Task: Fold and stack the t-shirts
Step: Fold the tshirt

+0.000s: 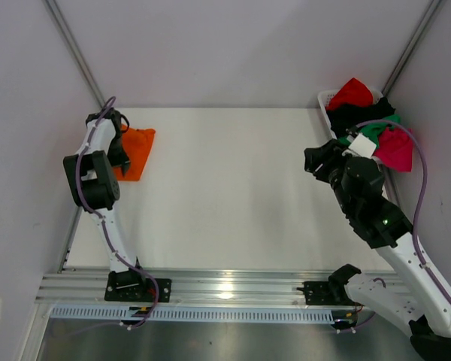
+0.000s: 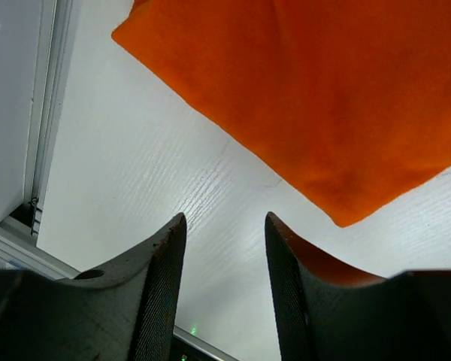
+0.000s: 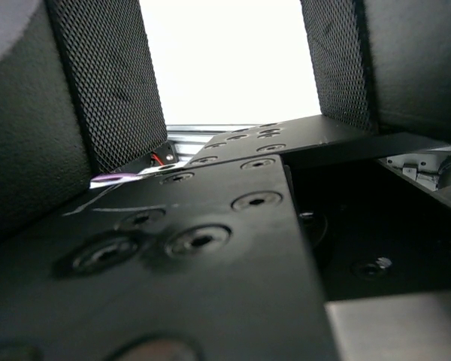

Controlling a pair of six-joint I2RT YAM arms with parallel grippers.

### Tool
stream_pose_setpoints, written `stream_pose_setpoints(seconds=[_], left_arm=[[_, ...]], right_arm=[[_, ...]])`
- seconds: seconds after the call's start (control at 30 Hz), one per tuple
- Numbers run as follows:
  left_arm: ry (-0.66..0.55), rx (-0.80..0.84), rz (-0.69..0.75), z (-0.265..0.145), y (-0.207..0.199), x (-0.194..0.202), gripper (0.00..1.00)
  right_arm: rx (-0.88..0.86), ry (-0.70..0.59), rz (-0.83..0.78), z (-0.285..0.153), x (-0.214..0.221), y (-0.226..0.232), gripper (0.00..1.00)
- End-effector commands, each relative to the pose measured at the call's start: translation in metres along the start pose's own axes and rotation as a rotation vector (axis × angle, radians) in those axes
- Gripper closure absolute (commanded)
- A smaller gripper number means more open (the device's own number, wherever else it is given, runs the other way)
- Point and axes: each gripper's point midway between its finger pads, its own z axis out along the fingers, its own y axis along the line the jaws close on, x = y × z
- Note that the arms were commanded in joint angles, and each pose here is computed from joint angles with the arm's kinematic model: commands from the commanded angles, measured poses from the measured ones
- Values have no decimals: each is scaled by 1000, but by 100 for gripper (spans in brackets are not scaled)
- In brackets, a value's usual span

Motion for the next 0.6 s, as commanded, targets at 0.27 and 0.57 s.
stream_pose_setpoints(seconds=[0.27, 0.57], left_arm=[[-25, -127, -29, 13, 3, -8, 51], [-100, -165, -75, 7, 5, -36, 52]], right_arm=[[19, -104, -18, -19, -30, -12, 42], [21, -131, -17, -28, -38, -16, 42]])
